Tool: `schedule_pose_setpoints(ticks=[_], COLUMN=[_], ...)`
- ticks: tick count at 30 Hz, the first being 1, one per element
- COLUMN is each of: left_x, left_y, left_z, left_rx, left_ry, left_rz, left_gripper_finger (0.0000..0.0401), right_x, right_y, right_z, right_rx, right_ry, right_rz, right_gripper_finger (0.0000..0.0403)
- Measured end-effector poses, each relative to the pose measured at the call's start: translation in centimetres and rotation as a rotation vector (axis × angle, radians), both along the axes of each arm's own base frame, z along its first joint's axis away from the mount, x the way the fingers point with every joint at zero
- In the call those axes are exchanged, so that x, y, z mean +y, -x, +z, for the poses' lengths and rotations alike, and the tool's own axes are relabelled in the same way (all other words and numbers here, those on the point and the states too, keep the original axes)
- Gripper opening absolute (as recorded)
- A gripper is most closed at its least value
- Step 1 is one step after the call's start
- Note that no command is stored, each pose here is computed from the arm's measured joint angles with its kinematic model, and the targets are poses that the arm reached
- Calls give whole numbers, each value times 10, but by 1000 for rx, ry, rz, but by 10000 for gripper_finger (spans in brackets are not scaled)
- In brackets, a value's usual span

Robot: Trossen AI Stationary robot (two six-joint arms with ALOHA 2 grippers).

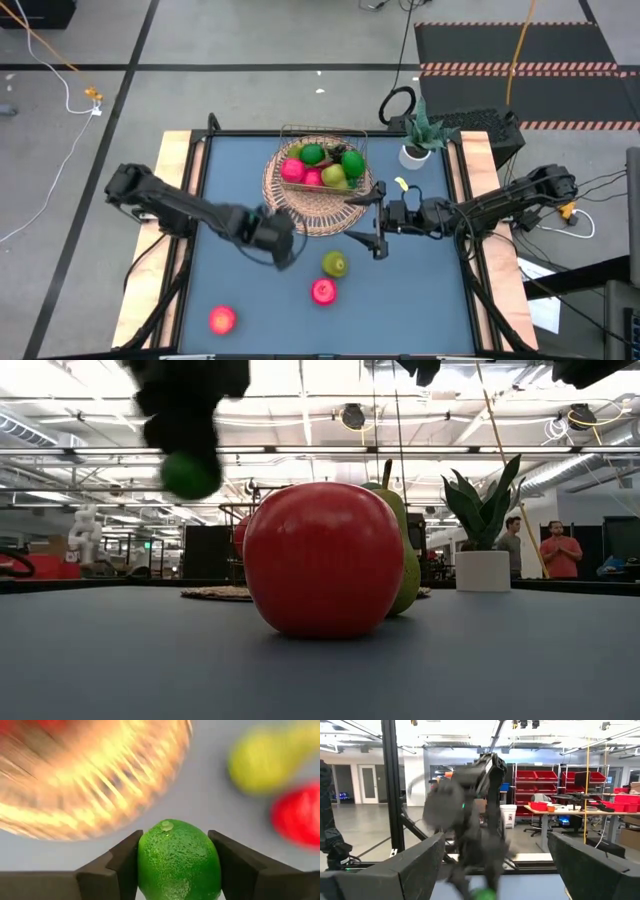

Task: Build produce basket
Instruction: Put the green lime into the gold wire basket, then put the green pear into the gold wire basket

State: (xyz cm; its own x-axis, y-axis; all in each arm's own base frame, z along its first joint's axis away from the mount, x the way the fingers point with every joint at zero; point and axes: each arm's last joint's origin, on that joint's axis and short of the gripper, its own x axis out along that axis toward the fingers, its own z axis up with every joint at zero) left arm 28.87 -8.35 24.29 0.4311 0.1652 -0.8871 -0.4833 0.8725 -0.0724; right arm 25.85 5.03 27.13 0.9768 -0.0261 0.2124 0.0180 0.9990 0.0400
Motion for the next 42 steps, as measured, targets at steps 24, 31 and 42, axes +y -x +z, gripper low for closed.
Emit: schedule_pose_setpoints(ticks=[24,31,42], left_x=[263,253,140], left_y=[-23,-20,-6], left_z=[0,0,89], left_rx=[-90,-87,-373], left_ry=[-407,-319,-450], left_rz=[403,417,152], left_gripper_finger=[330,368,341], right_x=[0,0,5], right_y=[0,0,-3], right_z=[-1,-2,-7], right_rx=[14,20,133], right_ry=[4,7,74], right_rz=[0,0,-39], right_gripper_finger=[350,350,350])
